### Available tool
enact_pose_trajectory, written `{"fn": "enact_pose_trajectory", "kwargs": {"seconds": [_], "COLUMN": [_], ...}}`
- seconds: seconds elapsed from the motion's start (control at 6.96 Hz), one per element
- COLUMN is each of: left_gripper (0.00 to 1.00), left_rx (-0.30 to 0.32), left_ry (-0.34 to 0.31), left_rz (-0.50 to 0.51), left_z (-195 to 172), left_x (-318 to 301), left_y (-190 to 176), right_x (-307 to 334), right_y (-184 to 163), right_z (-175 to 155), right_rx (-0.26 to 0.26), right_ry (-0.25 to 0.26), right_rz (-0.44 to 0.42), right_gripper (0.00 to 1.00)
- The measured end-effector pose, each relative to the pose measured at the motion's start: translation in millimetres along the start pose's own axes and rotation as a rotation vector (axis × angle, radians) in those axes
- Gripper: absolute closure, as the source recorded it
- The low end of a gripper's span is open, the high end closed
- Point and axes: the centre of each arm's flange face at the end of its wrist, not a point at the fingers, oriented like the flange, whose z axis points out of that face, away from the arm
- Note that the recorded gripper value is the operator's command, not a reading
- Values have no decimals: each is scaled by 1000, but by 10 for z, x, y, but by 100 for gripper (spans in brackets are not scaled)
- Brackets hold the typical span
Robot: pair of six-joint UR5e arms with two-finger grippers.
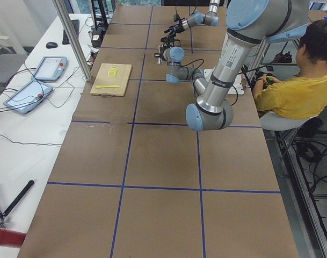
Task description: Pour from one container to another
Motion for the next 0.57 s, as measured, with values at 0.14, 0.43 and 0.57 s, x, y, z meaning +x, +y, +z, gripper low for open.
{"fn": "enact_pose_trajectory", "kwargs": {"seconds": [0.14,0.43,0.57], "left_gripper": [100,100,100], "left_rx": [3,4,5], "left_ry": [1,1,1], "left_rz": [-1,-1,-1], "left_z": [-4,-7,-8], "left_x": [3,5,5], "left_y": [1,2,1], "right_x": [10,5,2], "right_y": [135,329,414], "right_z": [50,102,114], "right_rx": [14,31,33], "right_ry": [11,20,22], "right_rz": [-9,-24,-29], "right_gripper": [0,0,1]}}
